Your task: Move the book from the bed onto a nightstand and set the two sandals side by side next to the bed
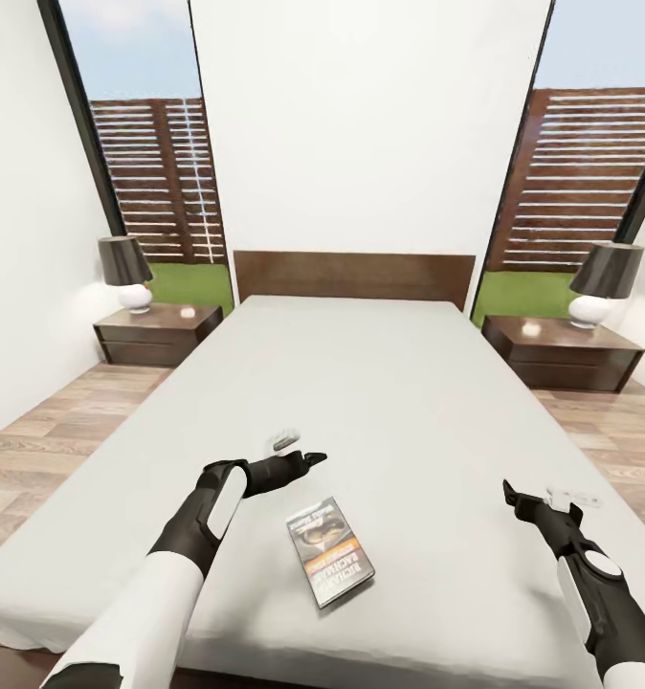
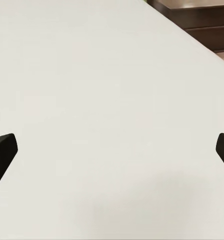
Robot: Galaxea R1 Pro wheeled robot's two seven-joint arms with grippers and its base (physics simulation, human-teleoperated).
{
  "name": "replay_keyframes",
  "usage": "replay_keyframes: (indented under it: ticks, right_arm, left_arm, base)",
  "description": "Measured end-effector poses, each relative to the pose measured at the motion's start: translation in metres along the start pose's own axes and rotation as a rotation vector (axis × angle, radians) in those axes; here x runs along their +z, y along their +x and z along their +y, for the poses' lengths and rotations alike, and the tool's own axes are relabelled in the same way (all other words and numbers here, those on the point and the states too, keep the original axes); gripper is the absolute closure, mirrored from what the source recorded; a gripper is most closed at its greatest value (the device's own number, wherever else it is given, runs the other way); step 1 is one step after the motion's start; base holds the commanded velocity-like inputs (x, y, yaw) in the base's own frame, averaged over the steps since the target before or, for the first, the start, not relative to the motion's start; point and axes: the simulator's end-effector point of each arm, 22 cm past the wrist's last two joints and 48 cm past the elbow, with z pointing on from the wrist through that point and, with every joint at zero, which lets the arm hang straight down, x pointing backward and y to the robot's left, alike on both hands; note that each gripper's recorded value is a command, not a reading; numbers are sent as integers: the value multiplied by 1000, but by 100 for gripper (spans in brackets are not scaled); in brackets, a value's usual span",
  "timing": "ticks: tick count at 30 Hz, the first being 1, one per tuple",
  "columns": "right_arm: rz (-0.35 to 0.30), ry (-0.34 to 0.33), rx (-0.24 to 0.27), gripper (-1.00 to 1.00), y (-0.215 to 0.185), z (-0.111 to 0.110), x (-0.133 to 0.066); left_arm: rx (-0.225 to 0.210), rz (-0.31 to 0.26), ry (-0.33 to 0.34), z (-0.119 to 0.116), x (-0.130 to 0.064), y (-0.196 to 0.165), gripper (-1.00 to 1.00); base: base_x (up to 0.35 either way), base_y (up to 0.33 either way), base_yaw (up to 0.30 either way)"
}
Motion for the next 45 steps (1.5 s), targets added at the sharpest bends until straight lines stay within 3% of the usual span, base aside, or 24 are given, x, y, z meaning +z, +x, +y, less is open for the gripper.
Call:
replay_keyframes:
  ticks: [26,45]
  right_arm:
    - [0,0,0,-100,19,-1,3]
    - [0,-1,1,-100,61,-4,7]
  left_arm:
    - [1,-1,0,12,7,12,-100]
    - [0,-2,3,38,21,41,-100]
  base:
    - [6,0,0]
    - [0,0,0]
